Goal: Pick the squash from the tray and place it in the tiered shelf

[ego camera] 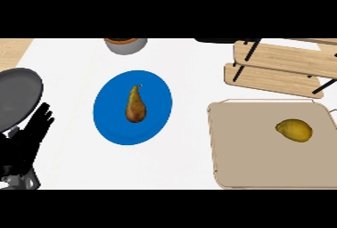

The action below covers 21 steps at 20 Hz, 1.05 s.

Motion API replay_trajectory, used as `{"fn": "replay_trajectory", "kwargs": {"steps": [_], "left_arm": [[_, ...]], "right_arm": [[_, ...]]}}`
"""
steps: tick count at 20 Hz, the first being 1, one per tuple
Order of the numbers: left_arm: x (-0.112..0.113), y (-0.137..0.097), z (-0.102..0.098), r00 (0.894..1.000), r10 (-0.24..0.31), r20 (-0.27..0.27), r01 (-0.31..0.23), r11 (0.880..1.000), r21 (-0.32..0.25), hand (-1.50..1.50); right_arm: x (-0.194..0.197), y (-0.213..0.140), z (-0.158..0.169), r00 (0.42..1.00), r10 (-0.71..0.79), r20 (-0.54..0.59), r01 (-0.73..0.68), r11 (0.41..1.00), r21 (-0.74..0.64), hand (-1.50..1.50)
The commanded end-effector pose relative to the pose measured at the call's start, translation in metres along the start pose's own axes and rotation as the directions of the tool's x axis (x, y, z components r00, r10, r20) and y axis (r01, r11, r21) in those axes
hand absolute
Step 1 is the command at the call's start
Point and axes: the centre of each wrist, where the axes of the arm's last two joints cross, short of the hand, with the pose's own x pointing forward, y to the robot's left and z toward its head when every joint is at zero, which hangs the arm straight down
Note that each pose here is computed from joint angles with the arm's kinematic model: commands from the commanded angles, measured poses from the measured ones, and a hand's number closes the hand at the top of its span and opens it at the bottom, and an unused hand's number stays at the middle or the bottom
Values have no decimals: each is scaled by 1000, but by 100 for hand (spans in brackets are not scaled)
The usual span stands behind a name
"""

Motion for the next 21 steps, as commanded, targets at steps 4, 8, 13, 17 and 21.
{"fn": "replay_trajectory", "kwargs": {"steps": [4, 8, 13, 17, 21], "left_arm": [[1, -5, -7, 1000, 3, 0, -3, 1000, 1, 0], [-12, 9, -2, 1000, 12, -14, -11, 999, 38, 0], [-4, -12, 4, 1000, 2, -5, -2, 1000, 4, 0], [-5, 17, 0, 1000, 5, -13, -4, 999, 33, 0], [-10, -4, 4, 1000, 6, -1, -6, 1000, 11, 0]], "right_arm": [[4, -82, 23, 983, -172, 68, 176, 983, -58, -150], [-1, -164, 62, 990, -137, 23, 139, 983, -120, -150], [-8, -244, 111, 992, -118, -42, 109, 979, -173, -150], [-33, -284, 148, 992, -110, -58, 103, 988, -111, -150], [-33, -315, 179, 993, -109, -45, 103, 987, -124, -150]]}}
